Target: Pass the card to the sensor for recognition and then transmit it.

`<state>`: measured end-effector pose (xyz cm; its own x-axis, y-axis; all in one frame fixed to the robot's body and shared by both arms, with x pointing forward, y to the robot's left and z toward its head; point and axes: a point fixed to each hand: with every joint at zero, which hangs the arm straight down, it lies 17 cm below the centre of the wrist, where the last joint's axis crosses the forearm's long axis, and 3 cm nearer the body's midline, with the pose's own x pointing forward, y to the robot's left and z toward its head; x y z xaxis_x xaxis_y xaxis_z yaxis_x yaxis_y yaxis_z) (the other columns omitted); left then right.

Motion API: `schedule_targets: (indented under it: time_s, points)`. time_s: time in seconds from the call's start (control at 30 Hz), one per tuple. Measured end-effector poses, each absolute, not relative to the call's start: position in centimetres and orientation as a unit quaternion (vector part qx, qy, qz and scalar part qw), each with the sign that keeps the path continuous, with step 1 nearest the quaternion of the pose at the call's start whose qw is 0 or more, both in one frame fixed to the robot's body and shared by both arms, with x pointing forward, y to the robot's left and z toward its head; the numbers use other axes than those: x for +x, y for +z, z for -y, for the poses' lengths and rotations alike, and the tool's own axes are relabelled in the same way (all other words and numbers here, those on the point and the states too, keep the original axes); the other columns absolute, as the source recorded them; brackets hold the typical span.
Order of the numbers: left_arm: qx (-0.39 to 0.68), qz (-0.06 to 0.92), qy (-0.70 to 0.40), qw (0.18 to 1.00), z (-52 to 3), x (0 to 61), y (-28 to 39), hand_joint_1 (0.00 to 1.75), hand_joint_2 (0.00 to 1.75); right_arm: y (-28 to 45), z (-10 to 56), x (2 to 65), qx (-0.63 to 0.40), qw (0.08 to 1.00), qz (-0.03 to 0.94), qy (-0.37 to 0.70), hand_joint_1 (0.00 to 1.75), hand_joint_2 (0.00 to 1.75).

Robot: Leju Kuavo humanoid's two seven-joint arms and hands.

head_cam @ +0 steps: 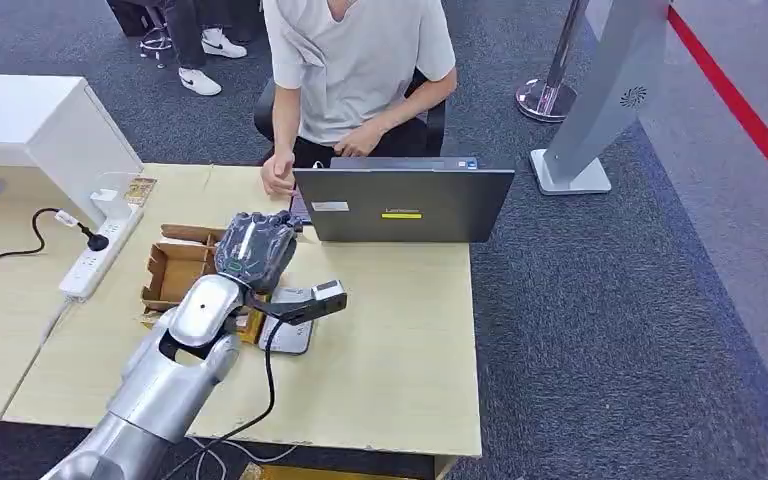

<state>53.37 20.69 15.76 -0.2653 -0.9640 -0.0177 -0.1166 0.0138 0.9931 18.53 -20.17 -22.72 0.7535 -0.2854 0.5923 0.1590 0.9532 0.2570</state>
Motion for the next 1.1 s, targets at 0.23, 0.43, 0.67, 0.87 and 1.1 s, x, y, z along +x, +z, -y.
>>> schedule_targets:
  time_s: [0.23, 0.43, 0.67, 0.87, 1.1]
  points:
    - [0.458, 0.544, -0.559, 0.426, -21.6, 53.3, 13.1, 1.75, 1.75, -22.9, 20.4, 18.2, 0.092, 0.932, 0.327, -0.127, 0.00, 0.00]
    - [0.455, 0.523, -0.576, 0.434, -21.9, 53.1, 11.7, 1.75, 1.75, -22.9, 20.5, 18.1, 0.092, 0.932, 0.325, -0.128, 0.00, 0.00]
    - [0.449, 0.509, -0.590, 0.437, -22.0, 53.0, 10.7, 1.75, 1.75, -23.0, 20.6, 18.1, 0.090, 0.932, 0.325, -0.130, 0.00, 0.00]
    - [0.445, 0.501, -0.597, 0.442, -22.4, 52.8, 9.7, 1.75, 1.75, -23.2, 20.8, 17.4, 0.087, 0.934, 0.321, -0.131, 0.00, 0.00]
    - [0.426, 0.491, -0.621, 0.437, -22.0, 51.4, 7.3, 1.75, 1.75, -23.3, 20.9, 17.3, 0.082, 0.935, 0.320, -0.132, 0.00, 0.00]
